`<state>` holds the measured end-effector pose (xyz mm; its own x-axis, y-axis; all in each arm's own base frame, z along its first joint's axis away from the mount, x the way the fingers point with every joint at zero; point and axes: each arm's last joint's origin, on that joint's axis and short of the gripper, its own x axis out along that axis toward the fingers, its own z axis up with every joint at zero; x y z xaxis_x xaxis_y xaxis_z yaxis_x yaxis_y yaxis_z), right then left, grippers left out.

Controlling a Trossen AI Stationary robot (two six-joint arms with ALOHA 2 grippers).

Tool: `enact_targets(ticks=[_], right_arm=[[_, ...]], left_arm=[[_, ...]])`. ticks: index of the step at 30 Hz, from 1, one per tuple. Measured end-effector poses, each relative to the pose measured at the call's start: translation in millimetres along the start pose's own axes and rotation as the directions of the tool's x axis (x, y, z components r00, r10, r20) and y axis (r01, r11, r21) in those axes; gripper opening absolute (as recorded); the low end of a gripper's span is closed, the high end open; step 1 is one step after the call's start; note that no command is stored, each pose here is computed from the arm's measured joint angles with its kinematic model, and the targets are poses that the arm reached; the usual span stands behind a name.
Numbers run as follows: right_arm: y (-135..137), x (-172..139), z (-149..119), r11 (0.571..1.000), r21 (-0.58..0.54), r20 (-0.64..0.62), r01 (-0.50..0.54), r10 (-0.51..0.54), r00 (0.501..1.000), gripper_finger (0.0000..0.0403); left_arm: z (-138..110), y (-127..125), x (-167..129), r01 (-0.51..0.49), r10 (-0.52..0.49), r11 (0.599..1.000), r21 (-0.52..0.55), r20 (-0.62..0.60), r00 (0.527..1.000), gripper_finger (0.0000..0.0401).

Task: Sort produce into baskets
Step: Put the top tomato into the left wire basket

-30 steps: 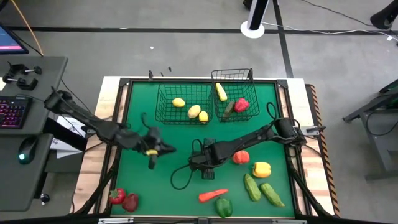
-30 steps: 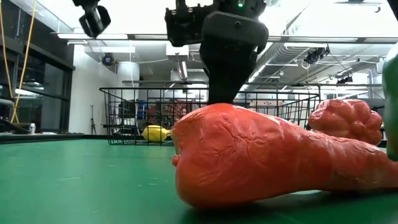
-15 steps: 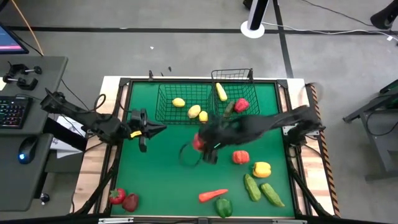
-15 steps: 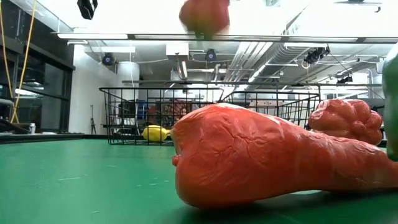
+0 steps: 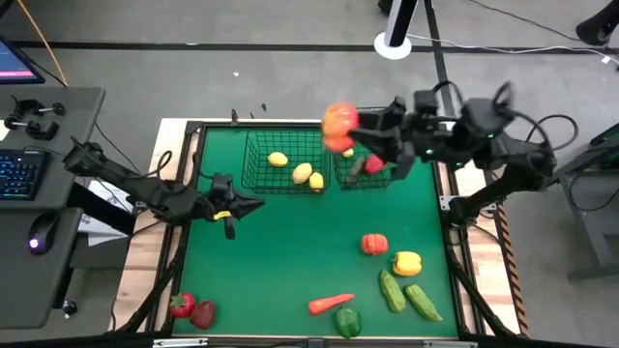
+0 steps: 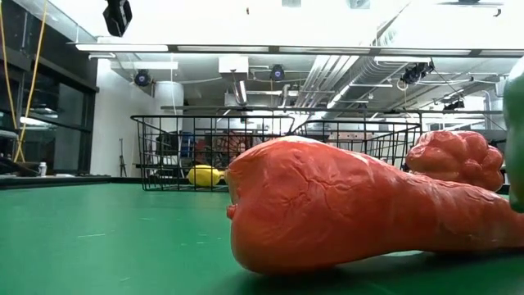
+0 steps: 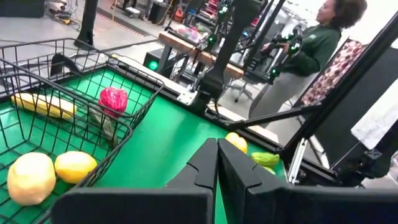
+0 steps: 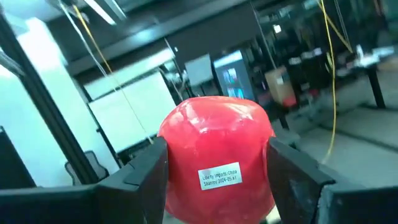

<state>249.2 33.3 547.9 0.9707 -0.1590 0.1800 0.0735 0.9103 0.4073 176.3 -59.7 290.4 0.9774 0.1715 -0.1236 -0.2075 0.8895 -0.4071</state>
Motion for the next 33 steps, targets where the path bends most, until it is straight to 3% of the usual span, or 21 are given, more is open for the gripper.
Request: enact_targets(ticks=[5, 7, 9, 13, 17, 19, 23, 25, 30, 33], right_arm=[[0.1, -10.0, 11.8, 0.999, -0.035, 0.05, -0.016, 0.018, 0.999, 0.0209], [-5.0, -1.7, 2.6, 0.998, -0.051, 0.0, 0.031, -0.031, 1.0, 0.0209], [-15.2, 13.1, -16.5, 0.991, -0.052, -0.1, 0.124, -0.128, 0.987, 0.0209], [-44.6, 57.7, -78.4, 0.936, -0.126, -0.33, 0.328, -0.351, 0.876, 0.0209], [-81.6, 103.4, -131.8, 0.876, -0.165, -0.424, 0.453, -0.478, 0.769, 0.0209], [-106.9, 125.0, -155.6, 0.843, -0.164, -0.449, 0.513, -0.527, 0.722, 0.0209], [-164.6, 153.9, -205.0, 0.787, -0.149, -0.56, 0.599, -0.566, 0.605, 0.0212], [-186.2, 159.0, -213.3, 0.77, -0.08, -0.612, 0.633, -0.539, 0.579, 0.022], [-212.4, 164.7, -222.4, 0.791, -0.016, -0.692, 0.612, -0.45, 0.564, 0.0251], [-205.3, 165.8, -210.9, 0.833, -0.014, -0.659, 0.554, -0.424, 0.621, 0.0265]], left_arm=[[-0.9, -0.5, 1.3, -0.001, 0.001, 1.0, -0.012, -0.002, 1.0, 0.0], [3.2, -2.7, 1.3, 0.019, -0.017, 0.999, -0.051, 0.039, 0.999, 0.0], [14.8, -8.8, -0.5, 0.104, -0.093, 0.992, -0.075, 0.135, 0.986, 0.0], [41.3, -20.0, -10.7, 0.299, -0.279, 0.954, -0.004, 0.351, 0.894, 0.0], [60.9, -20.3, -24.4, 0.343, -0.302, 0.939, 0.016, 0.517, 0.801, 0.0], [65.3, -18.9, -29.5, 0.354, -0.303, 0.935, 0.01, 0.542, 0.784, 0.0], [65.3, -17.2, -32.0, 0.366, -0.303, 0.93, -0.017, 0.526, 0.795, 0.0], [63.0, -16.9, -31.0, 0.372, -0.304, 0.927, -0.04, 0.501, 0.811, 0.0], [54.9, -16.4, -26.1, 0.363, -0.297, 0.928, -0.082, 0.424, 0.855, 0.0], [51.6, -15.9, -24.2, 0.355, -0.292, 0.93, -0.095, 0.392, 0.872, 0.0]])
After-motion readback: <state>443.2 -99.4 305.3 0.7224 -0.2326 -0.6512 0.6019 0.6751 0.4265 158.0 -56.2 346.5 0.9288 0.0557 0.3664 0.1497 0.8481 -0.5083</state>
